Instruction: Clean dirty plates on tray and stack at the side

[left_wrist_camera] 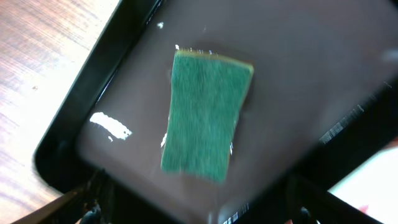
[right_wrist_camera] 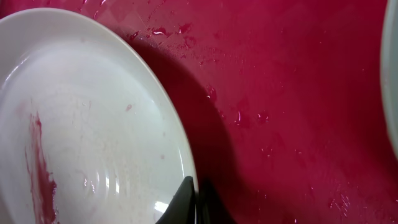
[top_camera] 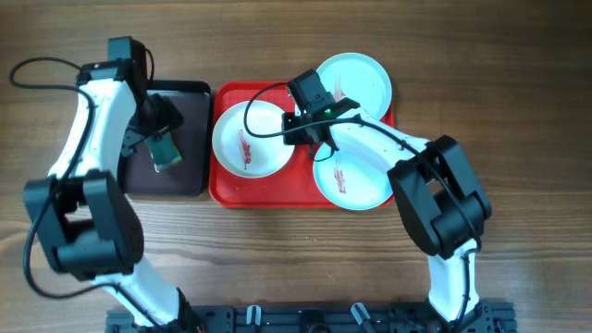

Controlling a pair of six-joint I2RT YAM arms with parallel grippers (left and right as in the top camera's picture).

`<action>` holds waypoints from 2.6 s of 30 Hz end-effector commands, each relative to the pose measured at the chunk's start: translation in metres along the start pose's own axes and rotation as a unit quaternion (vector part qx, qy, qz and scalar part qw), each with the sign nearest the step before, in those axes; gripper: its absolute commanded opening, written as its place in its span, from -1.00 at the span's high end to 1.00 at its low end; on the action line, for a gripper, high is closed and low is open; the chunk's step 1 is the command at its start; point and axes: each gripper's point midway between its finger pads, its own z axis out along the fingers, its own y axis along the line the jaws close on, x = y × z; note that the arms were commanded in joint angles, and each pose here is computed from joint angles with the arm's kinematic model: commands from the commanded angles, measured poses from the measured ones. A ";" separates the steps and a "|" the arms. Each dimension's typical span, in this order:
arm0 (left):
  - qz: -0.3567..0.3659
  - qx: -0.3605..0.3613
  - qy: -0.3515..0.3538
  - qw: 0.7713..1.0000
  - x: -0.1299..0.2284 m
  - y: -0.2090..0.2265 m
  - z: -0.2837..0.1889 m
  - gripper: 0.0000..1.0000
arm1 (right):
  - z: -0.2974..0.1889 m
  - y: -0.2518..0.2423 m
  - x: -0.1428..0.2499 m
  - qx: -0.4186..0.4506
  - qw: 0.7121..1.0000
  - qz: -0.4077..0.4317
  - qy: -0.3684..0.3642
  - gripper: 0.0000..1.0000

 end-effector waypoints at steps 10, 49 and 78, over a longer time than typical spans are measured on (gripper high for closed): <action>-0.009 -0.022 0.016 1.000 -0.014 -0.009 0.065 -0.79 | 0.005 -0.003 -0.002 0.012 1.000 0.003 -0.003 0.91; 0.180 0.104 -0.037 0.977 -0.002 -0.023 -0.061 0.92 | -0.001 -0.011 0.004 -0.046 0.997 0.035 0.044 0.92; 0.220 0.268 -0.014 0.938 0.072 -0.155 -0.009 0.92 | -0.002 -0.008 0.003 -0.064 0.997 0.018 0.047 0.91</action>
